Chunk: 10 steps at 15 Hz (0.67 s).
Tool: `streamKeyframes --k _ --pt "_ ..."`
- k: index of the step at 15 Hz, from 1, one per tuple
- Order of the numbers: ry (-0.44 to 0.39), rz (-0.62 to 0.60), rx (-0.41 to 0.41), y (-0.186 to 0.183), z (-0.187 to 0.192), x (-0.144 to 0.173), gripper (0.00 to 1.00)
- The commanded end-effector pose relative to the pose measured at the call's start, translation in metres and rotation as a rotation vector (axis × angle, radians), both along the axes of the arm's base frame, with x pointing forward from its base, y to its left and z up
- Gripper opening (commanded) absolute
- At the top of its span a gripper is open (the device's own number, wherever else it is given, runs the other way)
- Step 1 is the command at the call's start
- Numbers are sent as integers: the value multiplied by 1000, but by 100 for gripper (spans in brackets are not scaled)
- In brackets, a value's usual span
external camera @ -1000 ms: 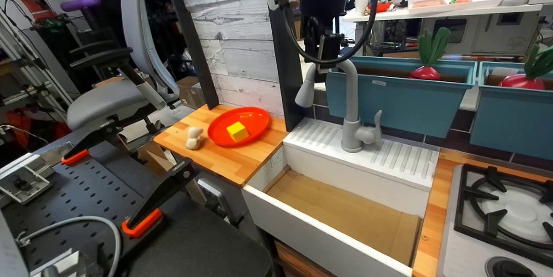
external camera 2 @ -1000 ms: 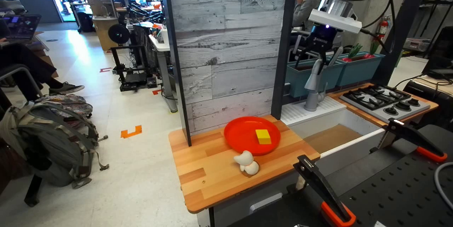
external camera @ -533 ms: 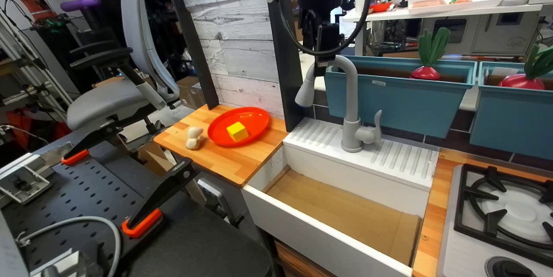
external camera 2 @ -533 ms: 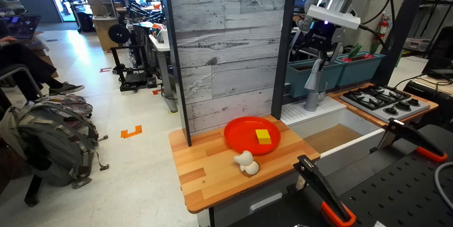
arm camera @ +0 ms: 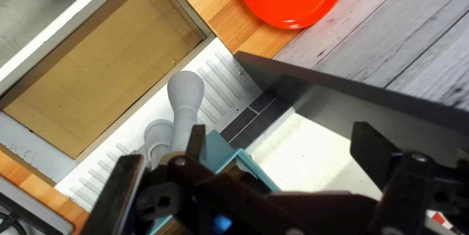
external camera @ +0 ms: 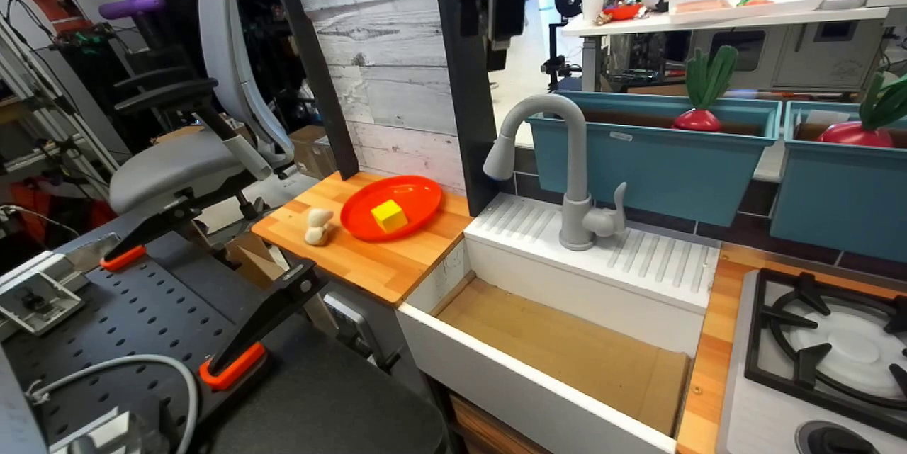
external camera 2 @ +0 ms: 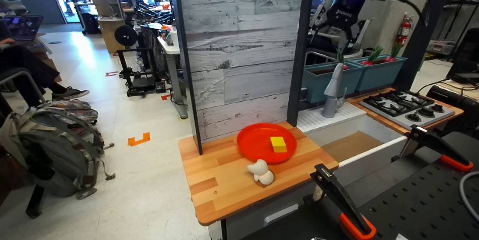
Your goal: Turn the tap faucet to the left
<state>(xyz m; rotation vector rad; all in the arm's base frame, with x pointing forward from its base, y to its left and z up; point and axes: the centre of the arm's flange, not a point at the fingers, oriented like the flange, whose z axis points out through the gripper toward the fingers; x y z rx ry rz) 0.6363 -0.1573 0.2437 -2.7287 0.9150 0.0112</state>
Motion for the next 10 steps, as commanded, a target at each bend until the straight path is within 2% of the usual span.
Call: streamKeyframes --k 1,7,8,9,10 --pt "-27 128 27 21 49 -48 100" --pt "-36 342 -2 56 81 -95 100" --pt "-22 369 -9 62 81 -97 100" --pt "-37 308 6 48 72 -75 100" --pt "-31 327 2 54 73 -80 100"
